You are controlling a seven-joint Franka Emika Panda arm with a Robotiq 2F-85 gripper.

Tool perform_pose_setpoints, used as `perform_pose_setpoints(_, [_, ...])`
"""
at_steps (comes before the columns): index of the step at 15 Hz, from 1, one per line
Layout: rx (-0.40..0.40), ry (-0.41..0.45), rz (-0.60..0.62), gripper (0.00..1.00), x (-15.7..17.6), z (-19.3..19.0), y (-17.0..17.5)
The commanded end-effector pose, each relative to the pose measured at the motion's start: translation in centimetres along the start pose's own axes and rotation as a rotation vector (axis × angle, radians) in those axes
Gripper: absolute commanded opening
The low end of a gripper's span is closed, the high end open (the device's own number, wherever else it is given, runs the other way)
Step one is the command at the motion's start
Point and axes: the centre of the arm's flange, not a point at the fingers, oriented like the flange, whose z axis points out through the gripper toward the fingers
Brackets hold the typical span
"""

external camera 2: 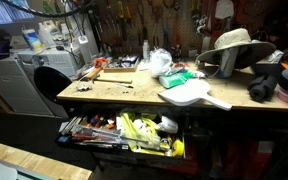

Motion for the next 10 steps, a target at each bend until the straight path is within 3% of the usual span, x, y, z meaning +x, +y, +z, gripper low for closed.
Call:
perform_pose_setpoints(1, [0.003, -0.143, 0.090, 1.00, 2.3, 0.2, -1.8])
perform_pose_setpoints(3, [-0.011, -0.184, 0.131, 1.00, 2.1, 1.5, -2.5])
perform_pose_setpoints(4, [-0.012, -0.175, 0.143, 1.00, 1.9, 2.5, -2.6])
perform_pose_setpoints(5, [0.008, -0.140, 0.106, 1.00, 1.2, 1.1, -2.4])
perform_pose_setpoints(10, [0.004, -0.164, 0.128, 1.00, 1.6, 3.0, -2.4])
